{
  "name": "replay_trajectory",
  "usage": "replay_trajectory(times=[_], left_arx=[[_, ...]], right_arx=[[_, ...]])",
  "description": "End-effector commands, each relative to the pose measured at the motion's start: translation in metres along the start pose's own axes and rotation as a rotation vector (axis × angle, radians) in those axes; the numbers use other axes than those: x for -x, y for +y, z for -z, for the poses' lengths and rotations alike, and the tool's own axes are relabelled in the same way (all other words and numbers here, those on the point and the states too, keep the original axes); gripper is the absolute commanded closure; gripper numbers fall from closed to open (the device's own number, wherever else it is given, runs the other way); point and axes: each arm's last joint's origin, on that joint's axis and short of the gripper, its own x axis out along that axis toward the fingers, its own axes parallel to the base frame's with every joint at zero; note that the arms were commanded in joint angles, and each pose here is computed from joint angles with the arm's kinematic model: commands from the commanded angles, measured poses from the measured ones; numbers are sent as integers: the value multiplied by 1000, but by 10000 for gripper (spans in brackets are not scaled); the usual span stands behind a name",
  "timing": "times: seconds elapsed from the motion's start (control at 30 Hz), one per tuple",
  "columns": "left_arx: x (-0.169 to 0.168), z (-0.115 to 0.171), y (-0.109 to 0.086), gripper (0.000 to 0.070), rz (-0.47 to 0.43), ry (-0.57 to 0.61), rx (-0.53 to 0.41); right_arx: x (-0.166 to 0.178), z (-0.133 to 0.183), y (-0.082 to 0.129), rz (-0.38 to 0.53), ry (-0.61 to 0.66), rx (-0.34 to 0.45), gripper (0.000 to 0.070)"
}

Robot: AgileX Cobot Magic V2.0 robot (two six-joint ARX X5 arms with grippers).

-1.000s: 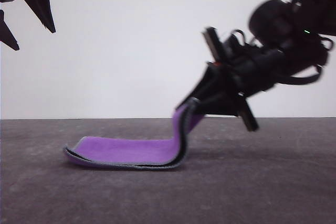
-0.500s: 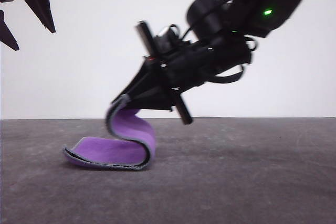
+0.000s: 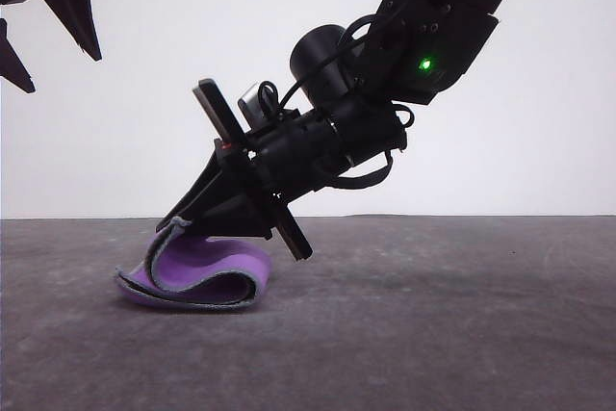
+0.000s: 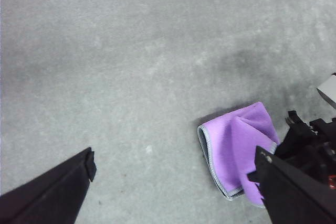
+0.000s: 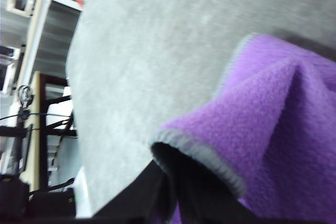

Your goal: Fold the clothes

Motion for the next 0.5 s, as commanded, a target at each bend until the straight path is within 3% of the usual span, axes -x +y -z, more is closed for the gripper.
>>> replay_trajectory(times=[0.0, 0.07, 0.2, 0.27, 0.47], left_arx=[[1, -5, 0, 105, 4, -13, 1], [1, -5, 0, 105, 4, -13, 1], [1, -5, 0, 105, 4, -13, 1], [1, -5, 0, 105, 4, -12, 1], [1, -5, 0, 105, 4, -12, 1]], right_arx=[[-8, -3, 1, -11, 2, 9, 695], [-9, -3, 2, -14, 1, 15, 650], [-9, -3, 5, -46, 13, 28, 381], [-9, -3, 5, -70, 28, 30, 283], [1, -9, 2, -112, 37, 30, 255]])
